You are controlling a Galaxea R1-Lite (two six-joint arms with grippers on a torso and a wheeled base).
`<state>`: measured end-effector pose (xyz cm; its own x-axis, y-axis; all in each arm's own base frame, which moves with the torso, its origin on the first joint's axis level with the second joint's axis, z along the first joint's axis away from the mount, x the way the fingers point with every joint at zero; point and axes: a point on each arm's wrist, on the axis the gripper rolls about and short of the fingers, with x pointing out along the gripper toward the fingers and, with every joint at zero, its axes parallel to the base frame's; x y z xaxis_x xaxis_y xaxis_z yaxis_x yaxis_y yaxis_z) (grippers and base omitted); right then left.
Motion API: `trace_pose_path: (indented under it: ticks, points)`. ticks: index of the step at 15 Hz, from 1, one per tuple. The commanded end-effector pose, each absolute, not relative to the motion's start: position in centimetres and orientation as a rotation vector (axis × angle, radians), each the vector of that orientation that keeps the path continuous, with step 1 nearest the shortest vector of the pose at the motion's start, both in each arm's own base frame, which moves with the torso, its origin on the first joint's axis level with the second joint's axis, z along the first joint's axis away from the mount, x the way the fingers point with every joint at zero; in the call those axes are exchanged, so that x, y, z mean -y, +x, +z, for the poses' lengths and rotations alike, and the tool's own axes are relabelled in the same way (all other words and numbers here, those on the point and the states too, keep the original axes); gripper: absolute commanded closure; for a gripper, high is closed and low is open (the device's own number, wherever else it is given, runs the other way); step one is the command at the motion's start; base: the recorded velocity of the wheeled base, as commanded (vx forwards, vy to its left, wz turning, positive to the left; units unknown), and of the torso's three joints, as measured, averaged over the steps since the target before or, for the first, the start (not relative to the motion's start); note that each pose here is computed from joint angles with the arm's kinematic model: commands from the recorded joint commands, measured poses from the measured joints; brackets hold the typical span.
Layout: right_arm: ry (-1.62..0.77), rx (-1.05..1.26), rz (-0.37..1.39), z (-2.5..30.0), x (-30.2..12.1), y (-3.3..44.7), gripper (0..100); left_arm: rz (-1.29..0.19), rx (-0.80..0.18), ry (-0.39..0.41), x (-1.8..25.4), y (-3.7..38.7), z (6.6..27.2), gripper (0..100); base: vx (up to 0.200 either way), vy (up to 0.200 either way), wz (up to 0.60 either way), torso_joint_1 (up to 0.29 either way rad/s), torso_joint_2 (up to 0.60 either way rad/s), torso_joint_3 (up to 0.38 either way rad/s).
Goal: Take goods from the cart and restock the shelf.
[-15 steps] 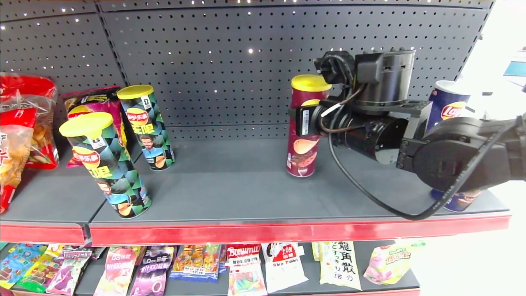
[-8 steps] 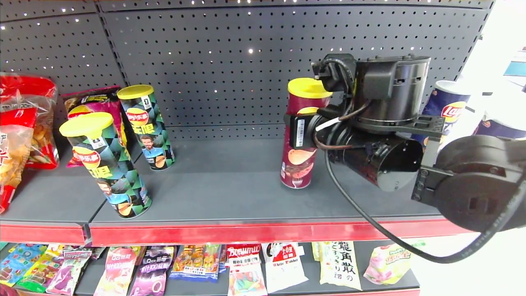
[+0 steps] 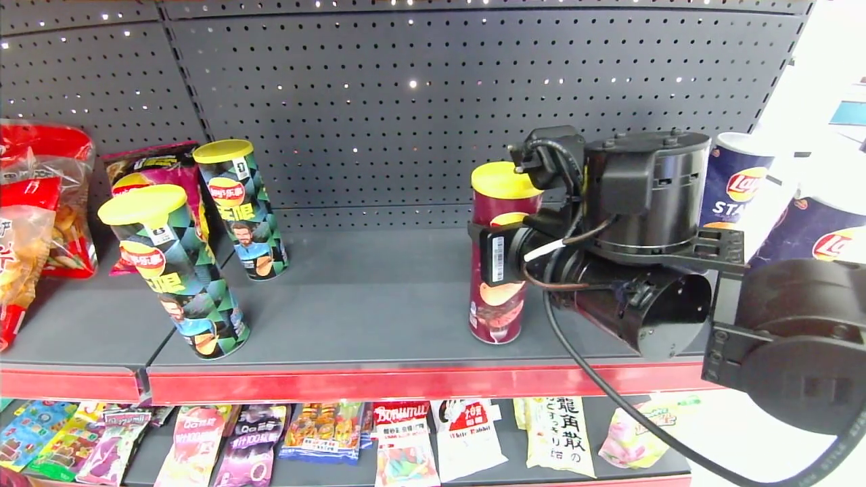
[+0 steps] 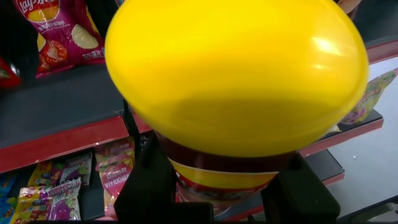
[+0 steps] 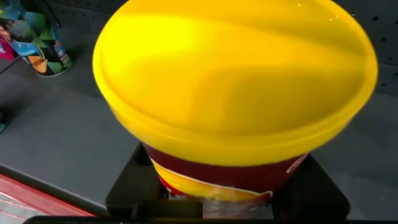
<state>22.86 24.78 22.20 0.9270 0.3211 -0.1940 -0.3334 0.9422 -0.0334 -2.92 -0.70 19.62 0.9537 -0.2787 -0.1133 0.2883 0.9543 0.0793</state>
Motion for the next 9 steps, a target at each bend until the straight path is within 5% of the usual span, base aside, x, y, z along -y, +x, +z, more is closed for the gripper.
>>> trace_pose_path:
  ticks: [1,9]
  points:
    - [-0.078,-0.204,0.343,21.6,-24.8,22.5,100,-0.288,-0.102,0.096,0.7,-2.9,19.6,100,0.0,0.0,0.0,0.0,0.0,0.0]
    - [-0.079,-0.199,0.384,21.7,-26.0,21.3,100,-0.29,-0.104,0.094,0.7,-2.9,19.5,100,0.0,0.0,0.0,0.0,0.0,0.0]
